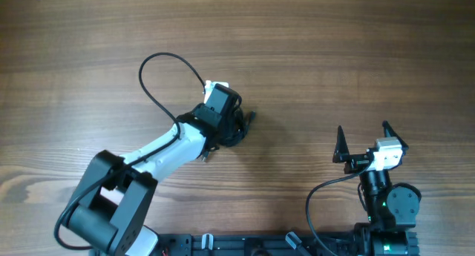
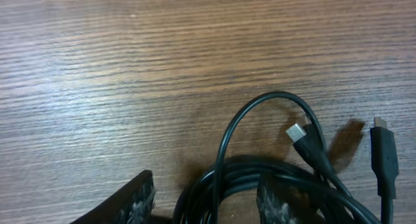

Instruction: Untangle cables

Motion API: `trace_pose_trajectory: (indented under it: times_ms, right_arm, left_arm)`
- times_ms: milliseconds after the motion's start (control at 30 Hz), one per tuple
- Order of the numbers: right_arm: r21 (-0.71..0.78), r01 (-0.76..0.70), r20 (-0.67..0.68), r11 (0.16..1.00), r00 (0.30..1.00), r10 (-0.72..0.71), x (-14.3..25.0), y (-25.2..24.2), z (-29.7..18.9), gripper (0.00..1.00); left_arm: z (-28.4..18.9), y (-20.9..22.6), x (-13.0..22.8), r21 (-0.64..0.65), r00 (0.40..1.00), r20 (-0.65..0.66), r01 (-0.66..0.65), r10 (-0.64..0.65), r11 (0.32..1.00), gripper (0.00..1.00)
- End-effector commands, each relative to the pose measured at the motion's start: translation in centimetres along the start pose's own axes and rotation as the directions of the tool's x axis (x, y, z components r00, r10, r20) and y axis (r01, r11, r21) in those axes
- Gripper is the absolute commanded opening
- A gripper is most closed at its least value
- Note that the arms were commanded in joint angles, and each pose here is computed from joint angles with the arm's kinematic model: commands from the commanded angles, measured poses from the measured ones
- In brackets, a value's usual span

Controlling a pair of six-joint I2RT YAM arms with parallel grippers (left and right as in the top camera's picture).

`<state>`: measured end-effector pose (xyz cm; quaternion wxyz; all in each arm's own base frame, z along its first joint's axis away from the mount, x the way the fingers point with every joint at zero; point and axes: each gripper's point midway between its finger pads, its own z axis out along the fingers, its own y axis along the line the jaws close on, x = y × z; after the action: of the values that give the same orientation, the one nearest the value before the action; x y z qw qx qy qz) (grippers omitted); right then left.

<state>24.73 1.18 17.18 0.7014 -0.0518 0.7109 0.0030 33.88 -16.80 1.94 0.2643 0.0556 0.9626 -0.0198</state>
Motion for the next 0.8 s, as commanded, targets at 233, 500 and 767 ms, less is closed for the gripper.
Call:
trace_pose_trajectory:
  times_ms: [233, 500, 767]
  right_arm:
    - [0.015, 0.009, 0.005, 1.0, 1.0, -0.009, -0.1, -0.3, 0.0, 1.0]
    - [0.015, 0.008, 0.005, 1.0, 1.0, -0.008, -0.1, -0.3, 0.0, 1.0]
    - [0.015, 0.008, 0.005, 1.0, 1.0, -0.008, -0.1, -0.3, 0.0, 1.0]
  left_arm:
    - [3.0, -0.3, 1.1, 0.002, 1.0, -0.023, 0.004, -0.004, 1.0, 0.17]
    - [-1.6, 1.3, -0.4, -0.056, 0.935, 0.017, 0.356, -0.355, 0.933, 0.04]
    - [-8.0, 3.4, 3.7, -0.174, 0.55, -0.032, 0.819, -0.835, 0.546, 0.04]
